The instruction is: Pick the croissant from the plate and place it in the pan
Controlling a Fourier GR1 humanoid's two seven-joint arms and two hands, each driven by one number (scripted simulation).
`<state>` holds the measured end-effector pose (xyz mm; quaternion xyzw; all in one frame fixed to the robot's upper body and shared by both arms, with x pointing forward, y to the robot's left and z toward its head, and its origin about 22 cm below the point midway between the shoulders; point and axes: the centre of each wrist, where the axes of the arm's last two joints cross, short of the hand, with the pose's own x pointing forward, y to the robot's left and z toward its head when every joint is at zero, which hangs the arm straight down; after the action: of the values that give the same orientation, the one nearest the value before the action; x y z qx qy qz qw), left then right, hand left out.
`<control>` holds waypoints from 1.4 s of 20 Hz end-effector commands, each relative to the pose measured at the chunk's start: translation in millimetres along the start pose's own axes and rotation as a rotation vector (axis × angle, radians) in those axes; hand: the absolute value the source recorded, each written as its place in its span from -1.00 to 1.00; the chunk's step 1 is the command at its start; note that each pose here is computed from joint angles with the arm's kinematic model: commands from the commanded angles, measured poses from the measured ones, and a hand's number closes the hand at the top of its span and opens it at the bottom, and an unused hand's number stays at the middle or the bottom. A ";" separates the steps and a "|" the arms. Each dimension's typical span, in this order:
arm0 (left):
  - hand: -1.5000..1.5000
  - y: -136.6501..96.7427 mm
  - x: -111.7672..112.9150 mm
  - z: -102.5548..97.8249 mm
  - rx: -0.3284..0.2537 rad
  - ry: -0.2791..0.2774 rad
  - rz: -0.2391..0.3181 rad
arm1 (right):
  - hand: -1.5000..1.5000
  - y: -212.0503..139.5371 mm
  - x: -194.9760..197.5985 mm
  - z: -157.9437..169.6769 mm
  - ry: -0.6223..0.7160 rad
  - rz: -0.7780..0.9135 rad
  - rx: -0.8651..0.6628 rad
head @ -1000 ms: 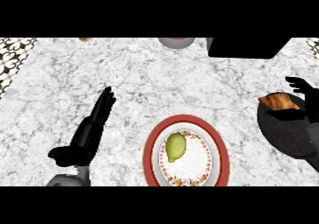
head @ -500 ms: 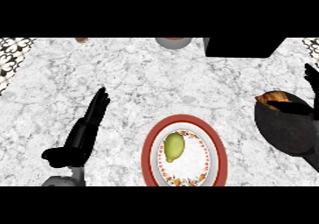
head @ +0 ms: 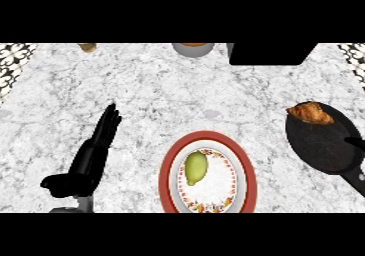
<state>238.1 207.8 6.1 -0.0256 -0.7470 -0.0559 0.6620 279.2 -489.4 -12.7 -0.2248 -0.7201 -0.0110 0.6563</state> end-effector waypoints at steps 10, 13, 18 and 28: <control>0.00 -11.0 -4.9 -10.0 -0.016 -0.012 0.012 | -1.00 -78.1 -19.3 65.9 -0.104 -0.066 0.163; 0.00 6.6 -5.7 -22.7 0.006 -0.003 -0.010 | -1.00 -66.2 -33.2 85.1 -0.085 -0.049 0.160; 0.00 -8.5 0.1 3.7 -0.015 0.000 0.008 | -1.00 -79.9 -31.3 93.3 -0.083 -0.042 0.168; 0.00 -17.1 -6.0 -7.1 0.000 0.002 -0.004 | -1.00 -86.1 -28.0 106.7 -0.067 0.030 0.152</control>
<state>244.2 204.3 3.9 -0.0252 -0.7477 -0.0569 0.6611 155.7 -539.3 -33.2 -0.2154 -0.7167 0.0637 0.6603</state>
